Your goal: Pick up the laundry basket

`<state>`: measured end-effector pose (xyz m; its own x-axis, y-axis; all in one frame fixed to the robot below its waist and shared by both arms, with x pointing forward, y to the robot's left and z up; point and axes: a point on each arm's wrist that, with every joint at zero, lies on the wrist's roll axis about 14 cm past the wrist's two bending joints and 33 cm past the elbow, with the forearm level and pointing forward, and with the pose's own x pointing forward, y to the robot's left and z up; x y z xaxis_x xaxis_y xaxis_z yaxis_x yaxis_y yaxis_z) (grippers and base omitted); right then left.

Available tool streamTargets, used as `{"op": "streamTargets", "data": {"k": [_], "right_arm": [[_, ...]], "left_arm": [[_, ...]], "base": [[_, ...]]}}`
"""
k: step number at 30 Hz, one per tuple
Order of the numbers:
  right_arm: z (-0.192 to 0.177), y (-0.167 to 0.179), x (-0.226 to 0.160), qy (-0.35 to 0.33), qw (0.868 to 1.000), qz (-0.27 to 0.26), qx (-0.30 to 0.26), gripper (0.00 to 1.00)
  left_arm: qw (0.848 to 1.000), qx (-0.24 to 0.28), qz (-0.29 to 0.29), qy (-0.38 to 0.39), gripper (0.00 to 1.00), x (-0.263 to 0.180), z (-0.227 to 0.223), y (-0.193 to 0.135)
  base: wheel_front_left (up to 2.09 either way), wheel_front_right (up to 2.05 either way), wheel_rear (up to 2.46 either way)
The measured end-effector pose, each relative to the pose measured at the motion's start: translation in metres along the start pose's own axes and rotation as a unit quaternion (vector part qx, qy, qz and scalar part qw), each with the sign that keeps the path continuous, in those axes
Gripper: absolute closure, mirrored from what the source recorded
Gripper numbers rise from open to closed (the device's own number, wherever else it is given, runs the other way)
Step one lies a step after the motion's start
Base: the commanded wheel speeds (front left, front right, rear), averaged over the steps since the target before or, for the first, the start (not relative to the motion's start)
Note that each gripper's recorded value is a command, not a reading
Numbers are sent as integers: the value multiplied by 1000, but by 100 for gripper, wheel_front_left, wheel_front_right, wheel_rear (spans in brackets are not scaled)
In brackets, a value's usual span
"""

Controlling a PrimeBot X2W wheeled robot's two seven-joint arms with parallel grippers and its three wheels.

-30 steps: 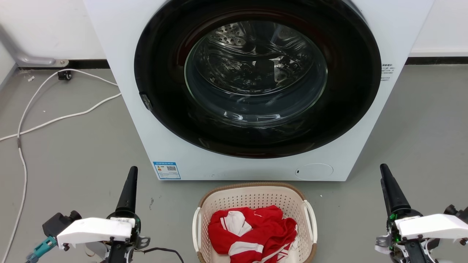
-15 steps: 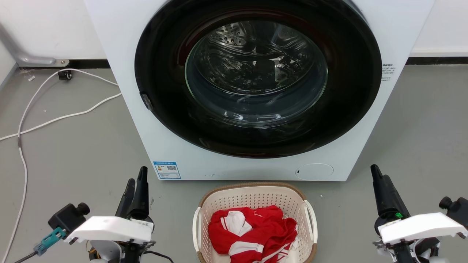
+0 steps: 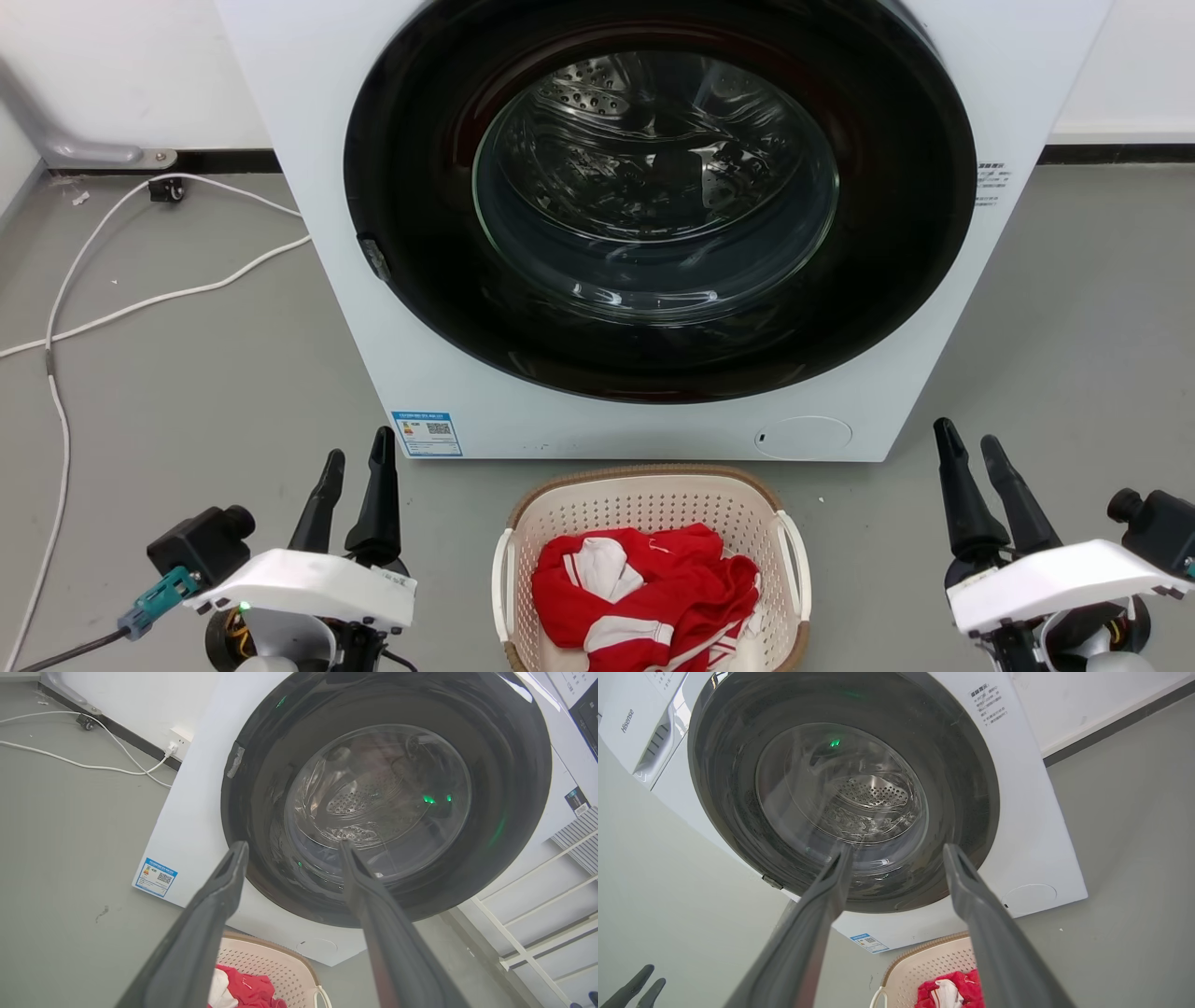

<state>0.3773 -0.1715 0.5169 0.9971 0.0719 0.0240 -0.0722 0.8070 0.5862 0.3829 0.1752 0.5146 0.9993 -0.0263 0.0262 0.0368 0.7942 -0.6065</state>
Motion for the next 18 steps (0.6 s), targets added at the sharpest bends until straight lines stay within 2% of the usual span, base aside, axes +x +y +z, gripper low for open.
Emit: {"op": "streamTargets", "data": {"k": [18], "right_arm": [[1, 2, -5, 5, 993, 5, -115, 0]], "left_arm": [[993, 114, -19, -5, 0, 0, -1, -8]], "base": [[0, 0, 0]]}}
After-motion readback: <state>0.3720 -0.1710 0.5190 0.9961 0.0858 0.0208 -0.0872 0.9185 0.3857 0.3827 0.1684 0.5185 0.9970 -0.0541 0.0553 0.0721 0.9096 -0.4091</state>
